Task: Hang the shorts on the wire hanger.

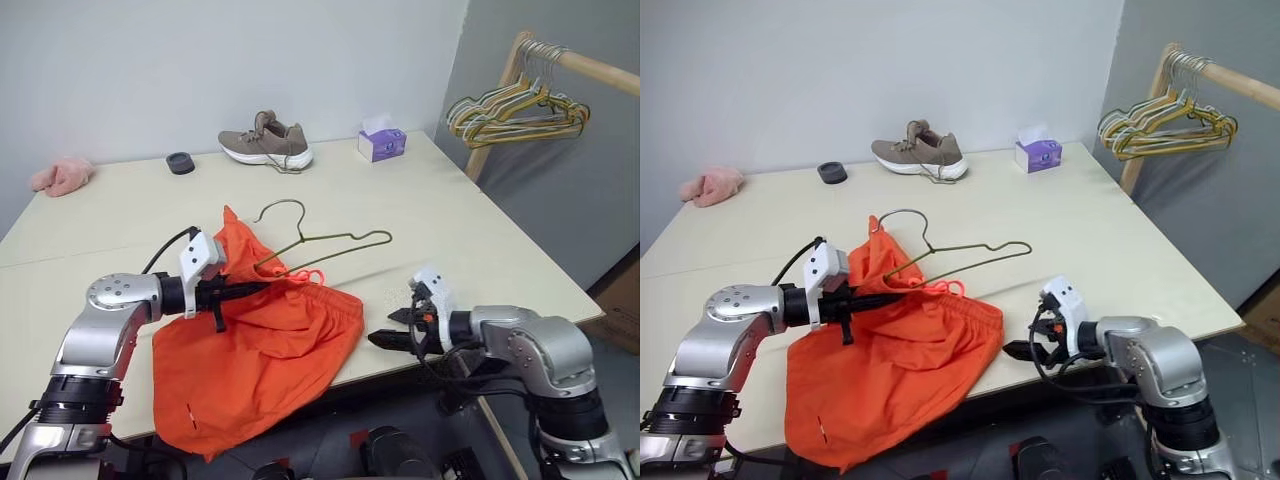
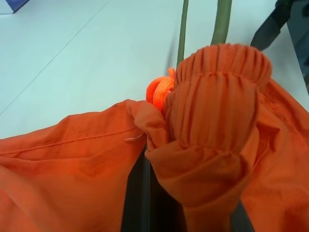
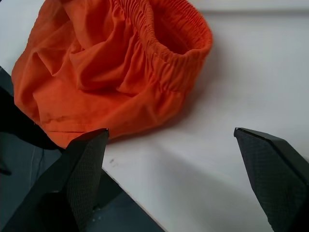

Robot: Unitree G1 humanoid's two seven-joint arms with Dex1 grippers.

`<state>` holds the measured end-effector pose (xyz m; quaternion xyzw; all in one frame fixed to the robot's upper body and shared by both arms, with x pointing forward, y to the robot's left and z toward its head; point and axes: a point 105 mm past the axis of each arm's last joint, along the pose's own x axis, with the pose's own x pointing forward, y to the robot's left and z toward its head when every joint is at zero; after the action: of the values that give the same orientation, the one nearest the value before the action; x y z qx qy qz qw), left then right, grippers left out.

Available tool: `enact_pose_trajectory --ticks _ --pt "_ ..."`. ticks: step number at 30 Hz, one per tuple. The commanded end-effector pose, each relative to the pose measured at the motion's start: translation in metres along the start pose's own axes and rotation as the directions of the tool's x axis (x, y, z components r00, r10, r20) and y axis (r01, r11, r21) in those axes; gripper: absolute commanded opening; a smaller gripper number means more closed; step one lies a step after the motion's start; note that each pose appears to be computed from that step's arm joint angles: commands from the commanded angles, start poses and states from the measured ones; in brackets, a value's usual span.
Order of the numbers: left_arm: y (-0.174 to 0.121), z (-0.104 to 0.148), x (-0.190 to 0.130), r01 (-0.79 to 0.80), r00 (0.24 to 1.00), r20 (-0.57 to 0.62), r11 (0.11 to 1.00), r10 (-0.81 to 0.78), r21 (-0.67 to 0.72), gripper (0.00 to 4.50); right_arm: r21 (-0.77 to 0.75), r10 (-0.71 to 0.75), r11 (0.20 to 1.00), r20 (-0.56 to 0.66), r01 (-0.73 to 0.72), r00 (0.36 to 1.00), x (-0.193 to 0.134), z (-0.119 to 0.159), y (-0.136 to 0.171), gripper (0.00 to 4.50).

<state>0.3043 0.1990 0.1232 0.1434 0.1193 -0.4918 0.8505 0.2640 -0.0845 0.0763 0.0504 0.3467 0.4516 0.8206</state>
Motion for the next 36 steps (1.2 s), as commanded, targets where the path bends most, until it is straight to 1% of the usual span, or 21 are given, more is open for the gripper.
enact_pose_trajectory --ticks 1,4,6,9,12,15,17,22,23,27,30,36 --pt "0.001 0.017 0.0 -0.005 0.999 0.05 0.999 0.003 0.041 0.0 0.012 -0.007 1.0 0.024 0.007 1.0 0.011 0.009 0.002 4.43" --pt "0.0 0.018 0.0 -0.008 0.998 0.059 0.999 0.005 0.04 0.0 0.003 -0.019 1.0 0.021 0.019 1.0 0.026 0.01 0.003 4.43" --pt "0.0 0.019 0.001 -0.012 0.998 0.066 0.999 0.01 0.039 0.0 -0.005 0.012 1.0 0.023 -0.012 1.0 0.033 0.014 0.011 4.43" --pt "0.001 0.019 0.001 -0.021 0.997 0.071 0.999 0.018 0.038 0.0 -0.029 0.044 0.999 0.001 -0.044 0.999 0.04 0.011 0.018 4.43" --pt "0.001 0.021 0.001 -0.034 0.996 0.087 0.999 0.031 0.027 0.0 -0.076 0.014 0.997 -0.01 -0.015 1.0 0.046 0.007 0.016 3.88" --pt "0.001 0.025 0.001 -0.043 0.991 0.123 0.999 0.044 -0.009 0.0 -0.17 -0.06 0.984 0.006 0.06 0.998 0.048 0.007 0.005 2.85" --pt "-0.001 0.029 0.0 -0.043 0.986 0.159 0.998 0.051 -0.053 0.0 -0.195 -0.093 0.976 0.035 0.098 0.995 0.046 0.011 -0.001 2.17" --pt "-0.007 0.037 -0.003 -0.027 0.975 0.213 0.989 0.058 -0.145 0.0 -0.243 -0.157 0.954 0.099 0.177 0.983 0.041 0.022 -0.017 0.32" --pt "-0.012 0.04 -0.006 0.0 0.972 0.233 0.984 0.043 -0.18 0.0 -0.274 -0.188 0.938 0.121 0.214 0.975 0.035 0.029 -0.026 0.03" --pt "-0.03 0.045 -0.018 0.107 0.967 0.253 0.96 -0.039 -0.258 0.0 -0.364 -0.294 0.865 0.191 0.346 0.937 0.01 0.052 -0.06 0.03" --pt "-0.043 0.041 -0.024 0.155 0.973 0.209 0.954 -0.101 -0.258 0.0 -0.395 -0.357 0.815 0.232 0.423 0.905 -0.013 0.067 -0.083 0.03" --pt "-0.046 0.029 -0.035 0.15 0.986 0.099 0.967 -0.132 -0.206 0.0 -0.422 -0.396 0.775 0.255 0.47 0.882 -0.04 0.074 -0.1 0.03"
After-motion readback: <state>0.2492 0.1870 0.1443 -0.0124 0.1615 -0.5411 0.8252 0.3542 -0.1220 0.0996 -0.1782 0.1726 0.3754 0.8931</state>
